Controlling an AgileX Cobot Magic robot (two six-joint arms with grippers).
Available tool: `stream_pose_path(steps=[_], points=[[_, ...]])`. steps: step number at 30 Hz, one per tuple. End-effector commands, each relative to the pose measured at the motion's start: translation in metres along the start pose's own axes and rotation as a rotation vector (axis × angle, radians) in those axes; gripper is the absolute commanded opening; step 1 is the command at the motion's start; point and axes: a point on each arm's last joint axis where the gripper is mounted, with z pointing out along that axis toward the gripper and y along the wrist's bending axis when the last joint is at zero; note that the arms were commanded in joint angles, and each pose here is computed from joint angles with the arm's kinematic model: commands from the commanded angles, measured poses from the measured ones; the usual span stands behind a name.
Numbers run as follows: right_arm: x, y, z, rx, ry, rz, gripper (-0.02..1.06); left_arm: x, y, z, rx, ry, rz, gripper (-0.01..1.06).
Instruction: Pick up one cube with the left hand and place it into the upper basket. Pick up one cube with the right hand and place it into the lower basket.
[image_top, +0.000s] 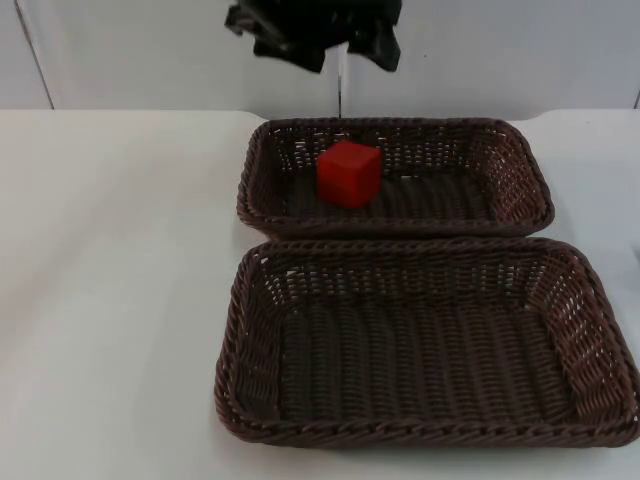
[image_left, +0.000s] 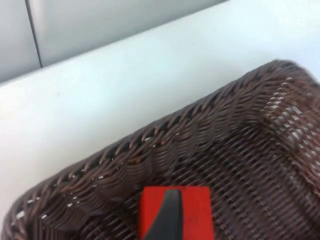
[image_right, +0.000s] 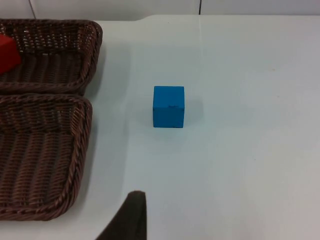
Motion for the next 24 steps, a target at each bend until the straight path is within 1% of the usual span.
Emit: stream_pose_path(steps=[1, 6, 10, 12, 17, 20, 24], points=[[0.001, 0.0, 0.0, 0.009, -0.001, -0.004, 1.05, -0.008, -0.008, -0.015, 0.002, -0.004, 0.034, 0.78], [0.001, 0.0, 0.0, 0.009, -0.001, -0.004, 1.05, -0.013, -0.014, -0.031, 0.004, 0.002, 0.059, 0.78], [0.001, 0.0, 0.0, 0.009, -0.001, -0.004, 1.05, -0.014, -0.016, -0.037, 0.007, 0.02, 0.061, 0.78], [0.001, 0.0, 0.0, 0.009, -0.001, -0.004, 1.05, -0.011, -0.017, -0.04, 0.014, 0.054, 0.056, 0.78], [0.001, 0.0, 0.0, 0.009, -0.001, -0.004, 1.05, -0.012, -0.018, -0.053, -0.016, 0.082, 0.068, 0.78], [0.001, 0.0, 0.0, 0.009, -0.001, -0.004, 1.05, -0.015, -0.021, -0.062, -0.023, 0.083, 0.064, 0.78], [0.001, 0.0, 0.0, 0.009, -0.001, -0.004, 1.05, -0.022, -0.028, -0.084, -0.023, 0.061, 0.083, 0.78]])
